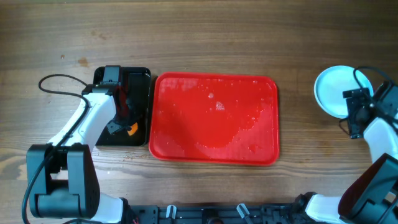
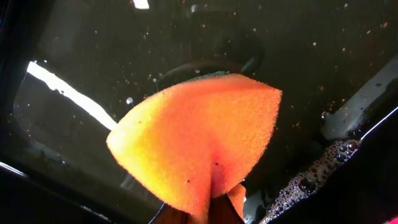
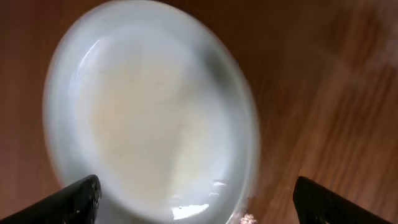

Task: Clean dirty plates on tray and stack at the side
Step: 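Release the sponge in the black tray and raise the left gripper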

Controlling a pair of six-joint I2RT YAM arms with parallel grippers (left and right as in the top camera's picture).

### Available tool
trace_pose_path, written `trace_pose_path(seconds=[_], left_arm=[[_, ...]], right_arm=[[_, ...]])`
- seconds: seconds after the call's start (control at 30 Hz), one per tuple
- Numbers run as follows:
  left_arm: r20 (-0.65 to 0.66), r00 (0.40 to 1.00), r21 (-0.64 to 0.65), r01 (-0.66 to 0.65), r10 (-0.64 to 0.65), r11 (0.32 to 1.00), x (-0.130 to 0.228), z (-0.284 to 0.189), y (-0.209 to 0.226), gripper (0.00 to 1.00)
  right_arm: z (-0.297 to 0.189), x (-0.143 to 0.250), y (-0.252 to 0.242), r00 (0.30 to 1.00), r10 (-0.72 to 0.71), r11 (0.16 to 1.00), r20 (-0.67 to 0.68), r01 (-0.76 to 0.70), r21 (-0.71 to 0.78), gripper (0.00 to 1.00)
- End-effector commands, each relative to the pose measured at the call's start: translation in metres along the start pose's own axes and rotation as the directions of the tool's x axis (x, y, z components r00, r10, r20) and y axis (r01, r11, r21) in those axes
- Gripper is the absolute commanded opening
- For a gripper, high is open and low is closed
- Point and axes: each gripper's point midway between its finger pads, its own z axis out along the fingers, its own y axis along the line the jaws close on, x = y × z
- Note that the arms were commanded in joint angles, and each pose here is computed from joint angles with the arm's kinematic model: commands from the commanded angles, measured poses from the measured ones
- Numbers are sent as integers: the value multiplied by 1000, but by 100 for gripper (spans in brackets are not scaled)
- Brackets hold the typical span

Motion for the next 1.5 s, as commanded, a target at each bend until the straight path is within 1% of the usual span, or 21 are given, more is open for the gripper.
trace_pose_path(seconds=[0.0, 0.07, 0.13, 0.17, 0.2, 0.23, 0.33, 0.4, 0.53, 0.57, 0.6, 0.67, 0.73, 0.8, 0.87, 1.0, 1.03, 1.1, 1.27, 1.4, 1.47], left_arm=[[8, 1000, -38, -25, 26, 999, -2, 3, 8, 4], [21, 999, -50, -25, 26, 998, -4, 3, 10, 4], [32, 999, -41, -24, 25, 999, -7, 3, 7, 4], [35, 999, -38, -26, 27, 999, -8, 3, 7, 14], [42, 999, -33, -25, 27, 999, -10, 3, 5, 72], [51, 998, -24, -31, 33, 999, -12, 3, 3, 100], [79, 996, -6, -28, 29, 1000, -20, -1, -2, 100], [115, 992, 16, -47, 45, 999, -33, -15, -10, 100], [191, 981, 60, -51, 38, 997, -55, -63, -21, 100], [218, 975, 77, -51, 33, 996, -60, -85, -22, 100], [237, 971, 90, -51, 28, 995, -63, -98, -22, 100], [287, 957, 113, -76, 40, 991, -65, -126, -22, 100], [352, 934, 139, -117, 62, 983, -64, -157, -21, 100], [422, 904, 169, -153, 69, 974, -59, -186, -19, 100], [508, 860, 212, -186, 54, 959, -49, -221, -14, 100], [656, 754, 299, -238, -18, 924, -22, -286, 5, 100], [686, 726, 319, -247, -43, 915, -15, -301, 12, 100], [737, 670, 353, -267, -91, 897, 5, -326, 30, 100], [823, 547, 380, -327, -155, 865, 54, -363, 71, 100], [839, 521, 372, -343, -155, 862, 75, -364, 88, 100], [838, 532, 346, -349, -120, 871, 78, -357, 89, 100]], right_arm=[[-34, -24, 60, 994, -110, 984, -4, 108, -139, 100], [-62, -25, 94, 980, -199, 964, -1, 196, -181, 100], [-83, -11, 120, 959, -283, 939, -15, 274, -209, 100], [-88, -3, 128, 948, -318, 926, -22, 305, -223, 100], [-95, 10, 138, 935, -352, 912, -39, 334, -238, 100], [-99, 24, 146, 922, -384, 898, -53, 360, -253, 100], [-107, 67, 166, 874, -480, 846, -79, 437, -306, 100], [-113, 91, 178, 842, -534, 808, -82, 479, -343, 100], [-125, 116, 188, 767, -640, 720, -52, 575, -389, 100], [-133, 120, 192, 743, -669, 685, -22, 604, -407, 100], [-138, 119, 194, 738, -675, 674, -3, 614, -411, 100], [-157, 113, 200, 700, -710, 607, 81, 666, -434, 100], [-182, 106, 206, 639, -746, 514, 190, 733, -447, 100], [-213, 99, 211, 550, -770, 389, 323, 806, -446, 100], [-245, 95, 214, 465, -767, 276, 441, 861, -428, 100], [-293, 87, 208, 345, -727, 144, 594, 922, -359, 100], [-304, 87, 206, 326, -713, 120, 620, 929, -351, 100], [-320, 85, 202, 312, -687, 103, 656, 936, -337, 100], [-343, 82, 195, 302, -647, 93, 700, 942, -321, 100], [-338, 81, 195, 302, -659, 102, 689, 943, -316, 100], [-325, 72, 195, 303, -679, 152, 668, 949, -277, 100]])
